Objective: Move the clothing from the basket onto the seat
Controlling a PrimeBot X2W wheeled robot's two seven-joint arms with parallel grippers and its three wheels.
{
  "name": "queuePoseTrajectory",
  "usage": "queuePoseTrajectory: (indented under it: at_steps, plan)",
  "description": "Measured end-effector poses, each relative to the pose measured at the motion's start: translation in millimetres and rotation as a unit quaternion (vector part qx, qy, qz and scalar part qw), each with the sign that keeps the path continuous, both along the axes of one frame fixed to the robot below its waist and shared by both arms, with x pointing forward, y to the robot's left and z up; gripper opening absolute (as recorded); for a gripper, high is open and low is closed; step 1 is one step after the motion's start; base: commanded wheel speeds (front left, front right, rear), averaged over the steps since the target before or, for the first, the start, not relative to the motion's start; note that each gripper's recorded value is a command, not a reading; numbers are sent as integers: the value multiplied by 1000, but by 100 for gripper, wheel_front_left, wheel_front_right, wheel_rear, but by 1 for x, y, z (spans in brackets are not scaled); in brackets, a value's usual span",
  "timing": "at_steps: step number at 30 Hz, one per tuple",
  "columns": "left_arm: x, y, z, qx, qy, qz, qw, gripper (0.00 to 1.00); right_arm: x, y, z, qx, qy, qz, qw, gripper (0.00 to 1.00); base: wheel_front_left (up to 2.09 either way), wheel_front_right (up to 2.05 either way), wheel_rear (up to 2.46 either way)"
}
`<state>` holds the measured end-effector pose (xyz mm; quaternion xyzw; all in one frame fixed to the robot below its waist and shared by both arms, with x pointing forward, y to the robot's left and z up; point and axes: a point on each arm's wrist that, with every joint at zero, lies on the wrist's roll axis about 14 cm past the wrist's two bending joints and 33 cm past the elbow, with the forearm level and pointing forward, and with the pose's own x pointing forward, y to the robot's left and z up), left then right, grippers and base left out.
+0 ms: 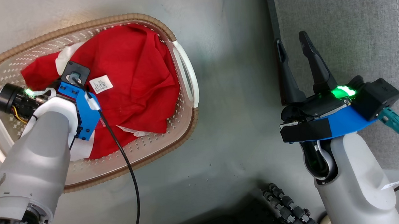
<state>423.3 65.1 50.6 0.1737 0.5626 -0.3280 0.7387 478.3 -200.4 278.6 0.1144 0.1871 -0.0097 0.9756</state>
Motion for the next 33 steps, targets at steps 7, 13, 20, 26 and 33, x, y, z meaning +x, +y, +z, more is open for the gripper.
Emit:
queuePoseTrajectory:
  at_steps: [7,13,20,26,33]
  plan:
    - [-4,-5,-12,10,10,-27,1000,100,-5,-3,-10,0,14,-5,1000,100,0,0,0]
    - [-8,-2,-18,27,23,-47,998,0,-6,-4,-14,1,18,-7,1000,100,0,0,0]
    - [-2,-2,-11,23,12,-41,999,0,-2,-2,-10,6,11,-6,1000,100,0,0,0]
    - [10,-13,10,-6,-20,-27,999,0,3,0,3,7,-4,-3,1000,100,0,0,0]
    - [25,-32,50,-59,-68,-9,996,0,7,6,24,6,-27,3,1000,100,0,0,0]
